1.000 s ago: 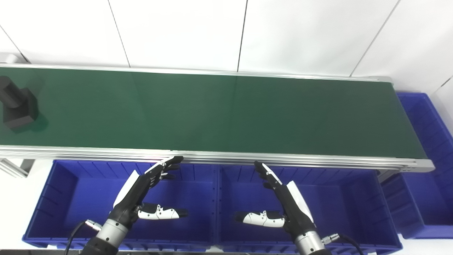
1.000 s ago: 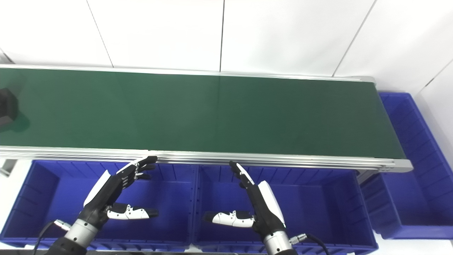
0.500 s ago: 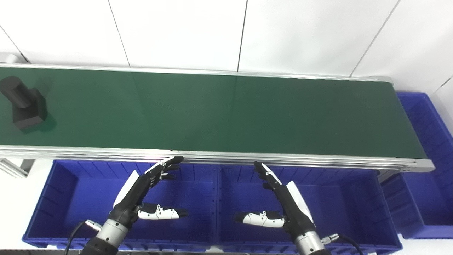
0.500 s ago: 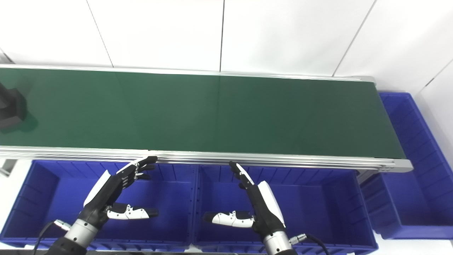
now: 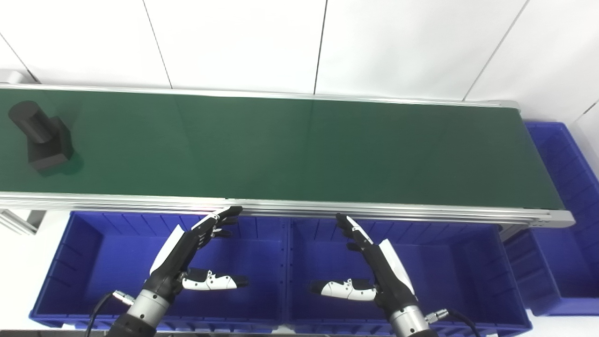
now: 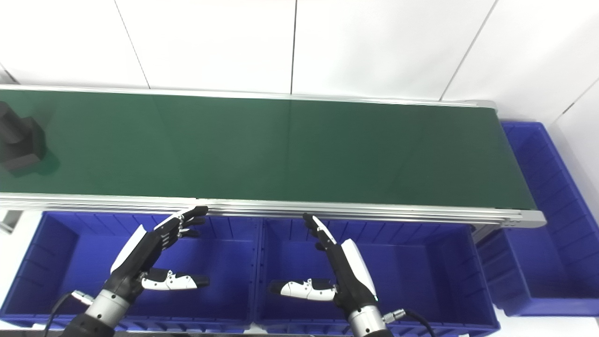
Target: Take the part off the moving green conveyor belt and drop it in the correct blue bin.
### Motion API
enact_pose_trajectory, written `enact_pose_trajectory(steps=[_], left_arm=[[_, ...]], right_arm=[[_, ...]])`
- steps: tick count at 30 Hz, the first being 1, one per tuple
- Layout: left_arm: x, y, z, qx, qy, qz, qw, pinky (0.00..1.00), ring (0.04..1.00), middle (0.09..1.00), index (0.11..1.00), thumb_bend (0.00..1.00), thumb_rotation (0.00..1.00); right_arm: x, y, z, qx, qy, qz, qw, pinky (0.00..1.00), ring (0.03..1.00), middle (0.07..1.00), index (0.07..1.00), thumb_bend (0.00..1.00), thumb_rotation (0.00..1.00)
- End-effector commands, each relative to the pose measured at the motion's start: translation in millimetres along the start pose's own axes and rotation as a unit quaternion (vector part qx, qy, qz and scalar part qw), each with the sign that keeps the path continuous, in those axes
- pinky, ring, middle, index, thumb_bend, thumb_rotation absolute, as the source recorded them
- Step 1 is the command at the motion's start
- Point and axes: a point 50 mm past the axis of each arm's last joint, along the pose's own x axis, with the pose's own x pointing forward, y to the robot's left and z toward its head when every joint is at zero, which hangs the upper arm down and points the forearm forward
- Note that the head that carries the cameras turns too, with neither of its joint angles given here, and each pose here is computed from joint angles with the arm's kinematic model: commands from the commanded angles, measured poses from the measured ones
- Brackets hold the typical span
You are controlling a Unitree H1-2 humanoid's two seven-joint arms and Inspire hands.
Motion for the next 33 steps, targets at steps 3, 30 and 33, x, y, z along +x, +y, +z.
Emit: enact_pose_trajectory(steps=[3, 30, 33], left_arm=[[4, 5, 8, 0.01, -0.028, 0.006, 1.0, 0.75, 0.846, 0.882, 0.853, 0.83, 0.2], [16, -60, -14, 0.014, -0.015, -0.001, 1.0, 0.78, 0.846, 0.87, 0.846, 0.89, 0.24], [17, -61, -16, 0.016, -0.02, 0.0, 1.0, 0.78, 0.842, 0.868, 0.84, 0.89, 0.23]], right_arm=[[1, -2, 9, 0.001, -0.023, -0.01, 1.0, 0.87, 0.919, 0.919, 0.939, 0.87, 0.39], [-19, -33, -37, 0.005, -0.018, -0.012, 1.0, 1.0, 0.954, 0.927, 0.96, 0.78, 0.12], [-20, -33, -38, 0.006, -0.022, -0.013, 1.0, 1.0, 0.954, 0.925, 0.959, 0.77, 0.09]])
